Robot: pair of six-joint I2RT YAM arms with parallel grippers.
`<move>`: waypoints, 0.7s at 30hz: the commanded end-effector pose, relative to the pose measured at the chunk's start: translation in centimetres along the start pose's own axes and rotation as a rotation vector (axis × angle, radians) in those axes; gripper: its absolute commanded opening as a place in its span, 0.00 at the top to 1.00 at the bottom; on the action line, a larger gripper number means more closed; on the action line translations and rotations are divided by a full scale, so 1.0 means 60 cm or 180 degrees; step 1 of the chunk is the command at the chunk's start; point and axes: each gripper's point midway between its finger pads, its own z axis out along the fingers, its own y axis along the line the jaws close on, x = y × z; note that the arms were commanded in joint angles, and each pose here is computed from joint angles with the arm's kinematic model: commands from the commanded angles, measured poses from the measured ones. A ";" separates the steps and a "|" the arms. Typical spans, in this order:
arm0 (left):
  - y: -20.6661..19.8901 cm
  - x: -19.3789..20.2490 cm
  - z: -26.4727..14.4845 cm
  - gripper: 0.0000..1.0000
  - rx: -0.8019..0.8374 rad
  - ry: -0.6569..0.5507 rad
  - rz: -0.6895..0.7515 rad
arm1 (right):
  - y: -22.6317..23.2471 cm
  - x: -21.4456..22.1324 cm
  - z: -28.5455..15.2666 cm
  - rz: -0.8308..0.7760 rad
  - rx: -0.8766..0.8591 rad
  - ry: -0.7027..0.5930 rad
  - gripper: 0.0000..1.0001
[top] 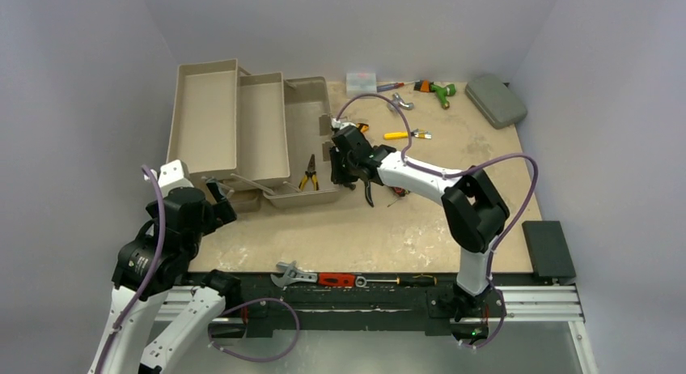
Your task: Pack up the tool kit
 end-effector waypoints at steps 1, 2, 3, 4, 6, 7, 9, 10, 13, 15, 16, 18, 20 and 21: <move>-0.007 -0.024 -0.003 0.00 0.0011 -0.0128 -0.0061 | 0.026 -0.035 -0.036 0.0225 -0.0161 -0.0423 0.88; -0.008 -0.022 -0.002 0.00 0.0025 -0.0118 -0.0051 | 0.023 -0.034 -0.041 0.0272 -0.0162 -0.0467 0.90; -0.009 -0.021 -0.002 0.00 0.0040 -0.0104 -0.0042 | 0.019 -0.027 -0.044 0.0325 -0.0166 -0.0485 0.93; -0.011 -0.019 -0.001 0.00 0.0059 -0.0093 -0.0040 | 0.016 -0.023 -0.048 0.0406 -0.0168 -0.0509 0.96; -0.021 -0.014 0.003 0.00 0.0137 -0.0050 -0.0023 | -0.008 -0.014 -0.055 0.0511 -0.0005 -0.0570 1.00; -0.028 -0.011 0.004 0.00 0.0207 -0.0016 -0.0012 | -0.017 -0.011 -0.061 0.0542 0.0058 -0.0602 1.00; -0.051 0.000 0.007 0.00 0.0427 0.0088 0.0040 | -0.036 0.001 -0.068 0.0606 0.0186 -0.0627 1.00; -0.060 0.004 0.009 0.00 0.0501 0.0121 0.0047 | -0.041 0.006 -0.073 0.0627 0.0209 -0.0626 1.00; -0.072 0.012 0.017 0.00 0.0565 0.0190 0.0044 | -0.057 0.028 -0.084 0.0671 0.0277 -0.0586 1.00; -0.075 0.013 0.020 0.00 0.0560 0.0216 0.0058 | -0.067 0.039 -0.094 0.0707 0.0317 -0.0579 0.99; -0.076 0.014 0.021 0.00 0.0558 0.0238 0.0075 | -0.075 0.050 -0.098 0.0722 0.0355 -0.0564 0.98; -0.076 0.016 0.025 0.00 0.0524 0.0284 0.0107 | -0.079 0.052 -0.114 0.0741 0.0329 -0.0617 0.89; -0.076 0.020 0.029 0.00 0.0478 0.0346 0.0138 | -0.079 0.050 -0.127 0.0715 0.0279 -0.0661 0.67; -0.076 0.023 0.031 0.00 0.0460 0.0381 0.0149 | -0.077 0.049 -0.132 0.0685 0.0258 -0.0670 0.57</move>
